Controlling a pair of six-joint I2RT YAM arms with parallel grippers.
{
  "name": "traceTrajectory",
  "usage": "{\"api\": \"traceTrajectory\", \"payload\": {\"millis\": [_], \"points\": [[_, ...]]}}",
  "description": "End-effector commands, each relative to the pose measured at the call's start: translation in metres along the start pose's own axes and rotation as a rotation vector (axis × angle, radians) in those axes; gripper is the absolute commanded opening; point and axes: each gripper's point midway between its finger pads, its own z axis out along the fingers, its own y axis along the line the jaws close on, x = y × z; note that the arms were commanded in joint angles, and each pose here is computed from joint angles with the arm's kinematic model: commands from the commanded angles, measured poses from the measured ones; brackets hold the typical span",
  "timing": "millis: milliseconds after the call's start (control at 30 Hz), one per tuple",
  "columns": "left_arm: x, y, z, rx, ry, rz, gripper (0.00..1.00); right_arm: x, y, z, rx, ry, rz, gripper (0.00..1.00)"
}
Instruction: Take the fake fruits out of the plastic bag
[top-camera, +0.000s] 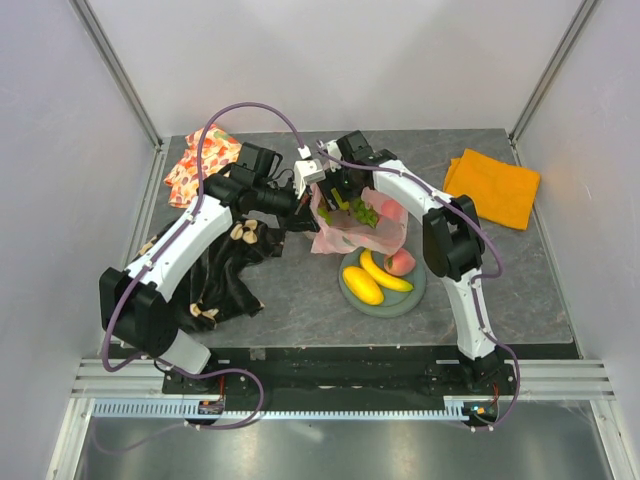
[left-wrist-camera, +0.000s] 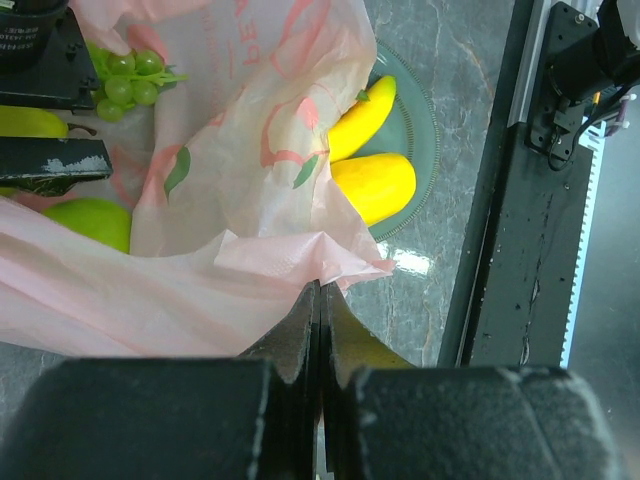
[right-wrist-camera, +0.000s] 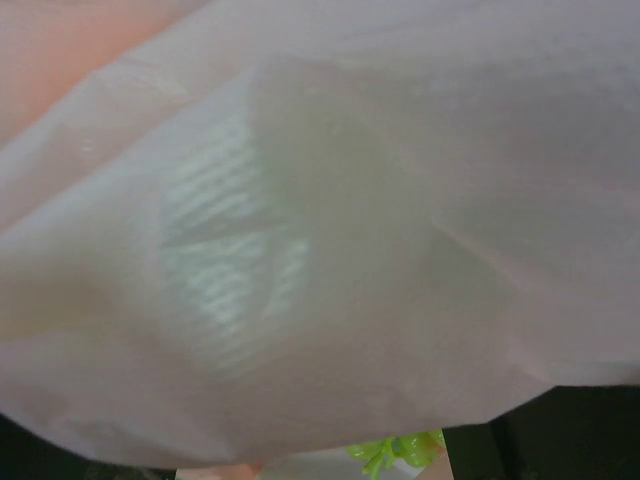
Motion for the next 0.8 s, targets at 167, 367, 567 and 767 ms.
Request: {"api": "traceTrajectory", "payload": {"millis": [167,367,567,767], "points": [[-0.024,-0.003,-0.006,0.006,-0.056,0.052,0.02,-0.009,-0.016,0.016,0.083,-0.021,0.040,0.88],[-0.025,-0.003,-0.005,0.008,-0.061,0.049,0.02,-0.006,-0.008,0.020,0.043,-0.015,0.021,0.59],[-0.026,-0.001,-0.005,0.001,-0.067,0.056,0.02,-0.017,-0.003,0.000,0.024,-0.046,0.000,0.07],[-0.029,0.003,-0.005,-0.013,-0.076,0.060,0.02,-0.038,0.013,-0.059,-0.029,-0.117,-0.045,0.00]]}}
